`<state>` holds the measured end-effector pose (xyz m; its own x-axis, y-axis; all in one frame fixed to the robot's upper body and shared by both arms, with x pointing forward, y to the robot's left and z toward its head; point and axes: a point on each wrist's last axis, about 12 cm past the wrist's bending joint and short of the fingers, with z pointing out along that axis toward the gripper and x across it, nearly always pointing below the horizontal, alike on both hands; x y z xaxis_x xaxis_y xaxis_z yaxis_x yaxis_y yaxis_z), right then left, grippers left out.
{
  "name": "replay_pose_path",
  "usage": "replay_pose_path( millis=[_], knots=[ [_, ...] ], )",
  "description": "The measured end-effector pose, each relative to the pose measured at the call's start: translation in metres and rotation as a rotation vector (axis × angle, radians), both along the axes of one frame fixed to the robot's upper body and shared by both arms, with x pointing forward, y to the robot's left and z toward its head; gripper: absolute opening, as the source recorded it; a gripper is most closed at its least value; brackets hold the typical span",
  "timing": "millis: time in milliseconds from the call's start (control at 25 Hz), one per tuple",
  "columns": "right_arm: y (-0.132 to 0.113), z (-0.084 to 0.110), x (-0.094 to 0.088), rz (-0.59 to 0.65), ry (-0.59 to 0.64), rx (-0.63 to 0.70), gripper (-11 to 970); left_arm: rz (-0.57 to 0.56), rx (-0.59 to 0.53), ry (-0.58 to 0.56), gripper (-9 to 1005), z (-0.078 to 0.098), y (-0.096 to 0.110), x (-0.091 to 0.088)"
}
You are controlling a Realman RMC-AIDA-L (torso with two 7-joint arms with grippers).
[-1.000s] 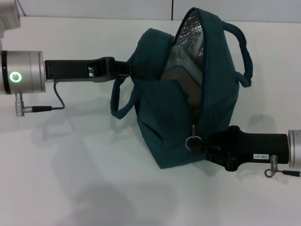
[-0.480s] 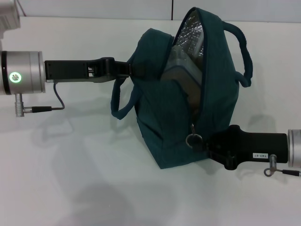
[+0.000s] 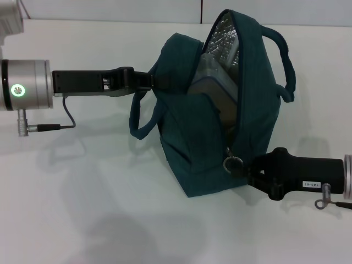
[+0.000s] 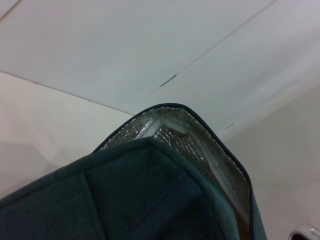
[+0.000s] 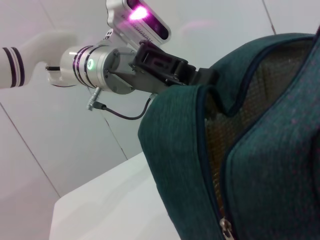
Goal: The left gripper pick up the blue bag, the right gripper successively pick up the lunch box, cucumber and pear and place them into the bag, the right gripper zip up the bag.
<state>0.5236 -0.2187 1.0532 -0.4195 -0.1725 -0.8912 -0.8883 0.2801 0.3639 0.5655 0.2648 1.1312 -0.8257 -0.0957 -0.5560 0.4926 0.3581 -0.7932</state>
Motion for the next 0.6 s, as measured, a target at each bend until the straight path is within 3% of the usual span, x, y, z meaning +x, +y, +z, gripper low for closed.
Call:
replay_pose_path(
  millis=[200,400,600],
  knots=[
    [-0.010,0.001,-0.006,-0.033,-0.008,0.051,17,0.002,0.002,0.000,139,0.000,0.001,0.000],
    [-0.029,0.009,-0.017,-0.073,-0.092,0.149,17,0.003,0.002,0.000,139,0.000,0.001,0.000],
    [-0.029,0.015,-0.019,-0.054,-0.131,0.189,17,0.003,0.001,0.000,140,-0.001,0.000,0.000]
  ],
)
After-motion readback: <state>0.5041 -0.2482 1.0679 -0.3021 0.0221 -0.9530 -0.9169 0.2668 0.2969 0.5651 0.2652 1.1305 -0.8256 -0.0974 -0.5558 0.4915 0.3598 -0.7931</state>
